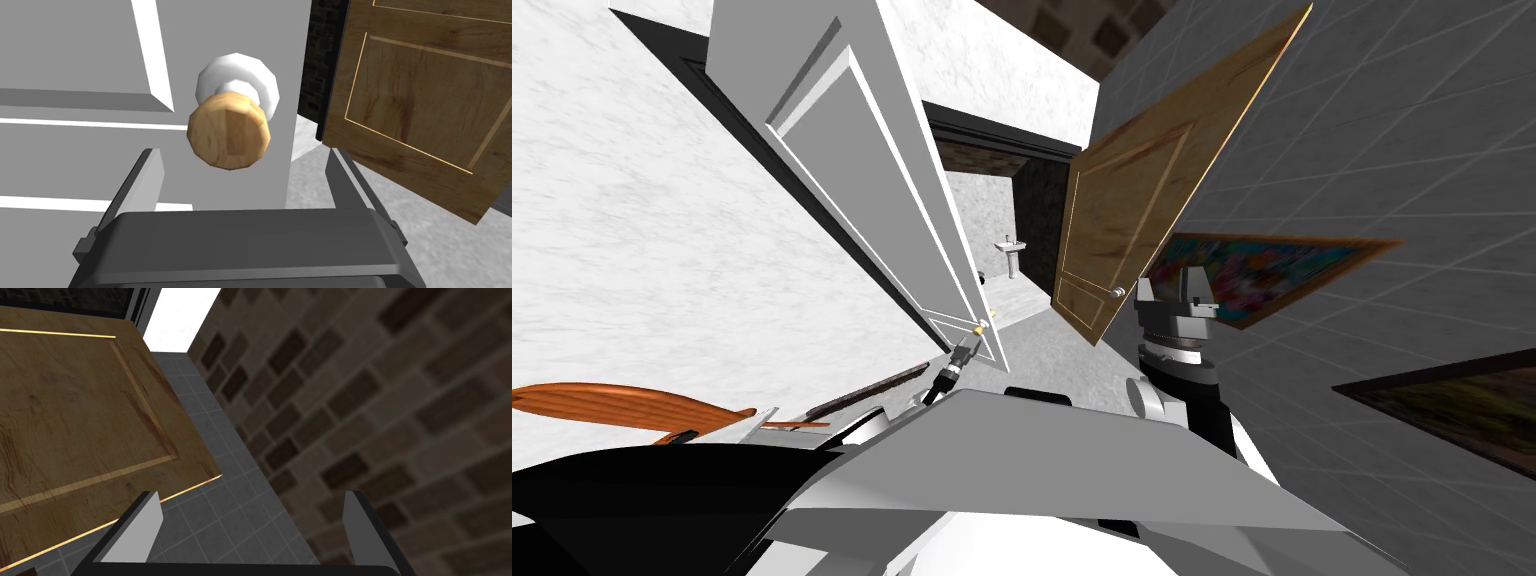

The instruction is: Pull the door open

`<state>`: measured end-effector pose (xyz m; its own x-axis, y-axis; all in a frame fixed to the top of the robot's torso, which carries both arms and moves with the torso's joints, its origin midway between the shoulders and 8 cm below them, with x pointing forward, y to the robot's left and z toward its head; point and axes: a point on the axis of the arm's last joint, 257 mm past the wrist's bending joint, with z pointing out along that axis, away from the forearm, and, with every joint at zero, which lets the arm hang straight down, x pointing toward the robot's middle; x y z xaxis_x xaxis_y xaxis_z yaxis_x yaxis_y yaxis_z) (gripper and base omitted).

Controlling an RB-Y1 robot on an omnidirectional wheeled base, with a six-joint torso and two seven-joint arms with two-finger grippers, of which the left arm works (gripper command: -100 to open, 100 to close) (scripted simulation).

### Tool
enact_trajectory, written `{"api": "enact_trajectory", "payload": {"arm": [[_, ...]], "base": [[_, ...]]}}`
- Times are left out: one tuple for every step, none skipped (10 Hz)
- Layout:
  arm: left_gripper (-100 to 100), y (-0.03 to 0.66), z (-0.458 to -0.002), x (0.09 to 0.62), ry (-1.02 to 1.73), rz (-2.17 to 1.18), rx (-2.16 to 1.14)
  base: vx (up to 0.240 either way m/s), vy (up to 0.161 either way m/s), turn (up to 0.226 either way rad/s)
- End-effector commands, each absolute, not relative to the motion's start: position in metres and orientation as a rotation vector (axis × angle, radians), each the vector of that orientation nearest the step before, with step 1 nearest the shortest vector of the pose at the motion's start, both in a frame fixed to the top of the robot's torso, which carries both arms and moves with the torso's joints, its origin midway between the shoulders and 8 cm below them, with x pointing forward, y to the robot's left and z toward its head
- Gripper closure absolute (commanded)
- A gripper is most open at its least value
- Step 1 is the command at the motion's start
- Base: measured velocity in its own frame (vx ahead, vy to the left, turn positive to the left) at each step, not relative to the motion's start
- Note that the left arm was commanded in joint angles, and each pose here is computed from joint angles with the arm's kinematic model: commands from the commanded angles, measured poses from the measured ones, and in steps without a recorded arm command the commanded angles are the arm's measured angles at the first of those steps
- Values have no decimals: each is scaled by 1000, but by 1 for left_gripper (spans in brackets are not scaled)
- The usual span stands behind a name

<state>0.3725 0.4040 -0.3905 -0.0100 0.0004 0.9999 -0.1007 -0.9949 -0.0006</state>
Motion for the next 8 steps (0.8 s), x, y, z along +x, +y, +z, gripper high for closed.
{"api": "enact_trajectory", "payload": {"arm": [[-100, 401, -391, 377, -104, 2188, 2161], [-100, 399, -391, 379, -100, 2191, 2162], [-100, 397, -392, 381, -96, 2194, 2164], [-100, 398, -391, 380, -97, 2192, 2161], [100, 398, -391, 380, -97, 2192, 2161], [100, 398, -391, 380, -97, 2192, 2161], [100, 398, -391, 380, -97, 2192, 2161], [100, 398, -391, 380, -97, 2192, 2161]], "base": [[168, 34, -56], [168, 51, -37], [172, 62, -43], [82, 30, -14], [-6, -6, 3], [-28, -16, -7], [-21, -5, 0], [-13, 2, 4]]}}
